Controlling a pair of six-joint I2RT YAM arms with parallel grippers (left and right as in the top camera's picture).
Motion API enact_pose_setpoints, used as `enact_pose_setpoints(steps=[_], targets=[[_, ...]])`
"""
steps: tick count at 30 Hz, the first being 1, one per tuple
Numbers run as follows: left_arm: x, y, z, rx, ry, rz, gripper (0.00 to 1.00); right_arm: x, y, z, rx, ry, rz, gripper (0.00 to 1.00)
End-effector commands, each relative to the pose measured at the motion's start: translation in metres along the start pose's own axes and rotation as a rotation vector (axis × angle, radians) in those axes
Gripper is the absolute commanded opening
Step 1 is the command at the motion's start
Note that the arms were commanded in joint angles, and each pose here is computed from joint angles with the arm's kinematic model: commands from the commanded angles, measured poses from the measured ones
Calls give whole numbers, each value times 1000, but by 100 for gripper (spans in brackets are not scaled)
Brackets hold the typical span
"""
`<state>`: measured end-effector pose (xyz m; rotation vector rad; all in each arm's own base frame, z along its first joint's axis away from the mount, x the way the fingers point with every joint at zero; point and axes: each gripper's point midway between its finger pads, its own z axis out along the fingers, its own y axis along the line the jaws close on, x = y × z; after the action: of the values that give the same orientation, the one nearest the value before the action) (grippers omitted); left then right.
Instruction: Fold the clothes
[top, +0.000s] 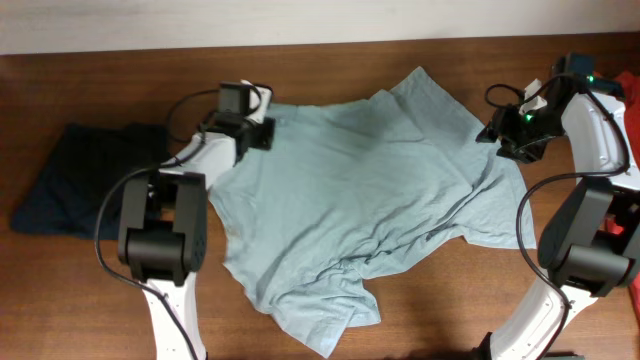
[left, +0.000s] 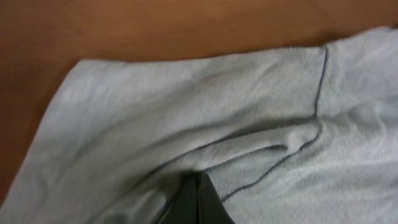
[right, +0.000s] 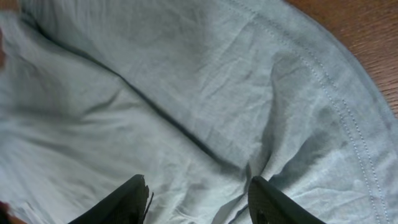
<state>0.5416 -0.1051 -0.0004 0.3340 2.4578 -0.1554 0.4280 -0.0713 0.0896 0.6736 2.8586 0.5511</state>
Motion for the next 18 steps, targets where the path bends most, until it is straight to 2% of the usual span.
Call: enact_pose_setpoints(steps=[1, 5, 8, 11, 14, 15, 17, 18], targets=[[97, 49, 58, -50, 212, -137, 1, 2, 25, -8, -22, -18, -92, 57], [58, 78, 68, -58, 143, -169, 0, 14, 43, 2, 0, 14, -189, 61], [-11, 95, 55, -79, 14, -151, 1, 26, 46, 10, 81, 44, -225, 63], [-54, 102, 38, -89, -45, -124, 1, 35, 36, 15, 145, 72, -182, 64], [-81, 106, 19, -94, -61, -102, 2, 45, 18, 22, 202, 105, -136, 64], [-85, 106, 14, -93, -54, -104, 4, 46, 10, 24, 226, 107, -117, 66], [-90, 106, 5, -91, -36, -107, 14, 43, -3, 31, 244, 90, -101, 70], [-92, 104, -3, -87, -12, -111, 33, 38, -7, 34, 233, 70, -108, 71]])
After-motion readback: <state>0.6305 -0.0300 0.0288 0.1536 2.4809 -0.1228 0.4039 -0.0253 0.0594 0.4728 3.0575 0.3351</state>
